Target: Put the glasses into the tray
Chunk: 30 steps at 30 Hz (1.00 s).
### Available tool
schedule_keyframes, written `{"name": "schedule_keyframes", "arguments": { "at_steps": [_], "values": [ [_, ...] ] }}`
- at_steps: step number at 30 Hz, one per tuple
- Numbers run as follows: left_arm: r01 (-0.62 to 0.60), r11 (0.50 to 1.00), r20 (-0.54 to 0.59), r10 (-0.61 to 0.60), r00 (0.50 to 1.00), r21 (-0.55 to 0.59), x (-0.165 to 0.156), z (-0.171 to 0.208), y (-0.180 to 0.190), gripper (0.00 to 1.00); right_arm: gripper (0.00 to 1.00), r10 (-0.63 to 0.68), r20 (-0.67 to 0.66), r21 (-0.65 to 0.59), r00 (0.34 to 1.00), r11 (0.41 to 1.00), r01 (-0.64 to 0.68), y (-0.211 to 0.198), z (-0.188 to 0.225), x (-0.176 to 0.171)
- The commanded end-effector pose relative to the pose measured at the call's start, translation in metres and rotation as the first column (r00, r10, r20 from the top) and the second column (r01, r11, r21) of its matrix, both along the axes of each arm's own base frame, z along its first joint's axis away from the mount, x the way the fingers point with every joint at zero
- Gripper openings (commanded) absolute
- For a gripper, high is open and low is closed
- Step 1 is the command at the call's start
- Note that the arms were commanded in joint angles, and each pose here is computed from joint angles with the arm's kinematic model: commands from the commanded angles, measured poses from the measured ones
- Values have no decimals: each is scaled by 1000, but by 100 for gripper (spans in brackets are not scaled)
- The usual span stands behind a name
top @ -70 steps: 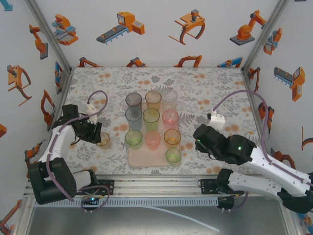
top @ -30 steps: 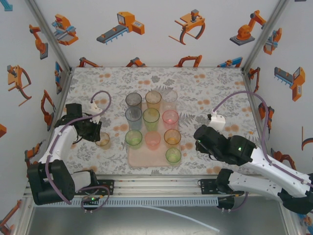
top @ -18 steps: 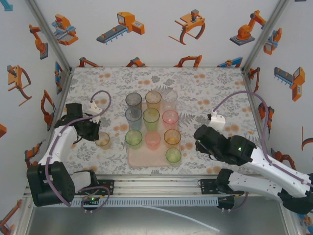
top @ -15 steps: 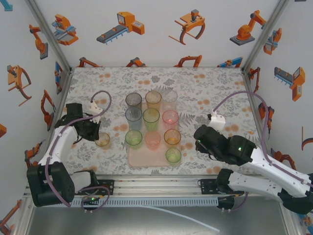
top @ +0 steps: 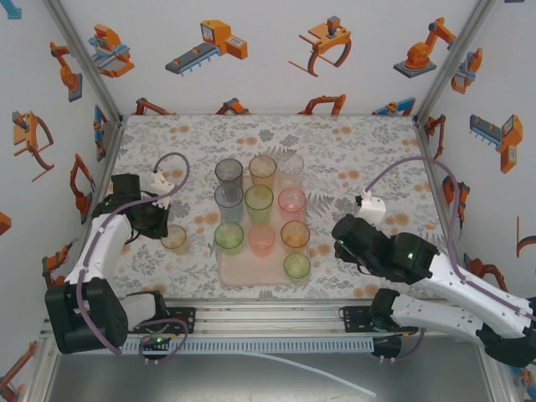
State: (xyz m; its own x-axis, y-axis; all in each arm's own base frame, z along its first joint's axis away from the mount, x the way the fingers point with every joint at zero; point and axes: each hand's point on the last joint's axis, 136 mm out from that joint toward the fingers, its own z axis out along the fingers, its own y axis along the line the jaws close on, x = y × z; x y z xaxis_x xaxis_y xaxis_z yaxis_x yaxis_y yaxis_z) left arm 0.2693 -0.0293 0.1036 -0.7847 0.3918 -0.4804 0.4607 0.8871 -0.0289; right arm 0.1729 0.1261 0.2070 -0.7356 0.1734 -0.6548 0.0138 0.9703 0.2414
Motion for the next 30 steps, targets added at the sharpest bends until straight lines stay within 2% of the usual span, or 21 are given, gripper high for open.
{"name": "schedule_keyframes", "arguments": {
  "at_steps": [1,9,19,30],
  "values": [
    [-9,1000,6,9,1000,-17,1,15,-3,10,30,-29,10,20,1000,999,29,-2,0,2],
    [-15,1000,26,15,1000,-12,-3,36,-2,11,30,-34,16,19,999,999,34,-5,-2,2],
    [-53,998,92,55,994,-17,-9,86,-2,12,30,-37,38,4,999,999,37,-6,3,7],
    [-1,1000,146,1,989,-1,-27,118,-21,14,31,-25,28,-2,999,1000,25,-3,1,8]
  ]
}}
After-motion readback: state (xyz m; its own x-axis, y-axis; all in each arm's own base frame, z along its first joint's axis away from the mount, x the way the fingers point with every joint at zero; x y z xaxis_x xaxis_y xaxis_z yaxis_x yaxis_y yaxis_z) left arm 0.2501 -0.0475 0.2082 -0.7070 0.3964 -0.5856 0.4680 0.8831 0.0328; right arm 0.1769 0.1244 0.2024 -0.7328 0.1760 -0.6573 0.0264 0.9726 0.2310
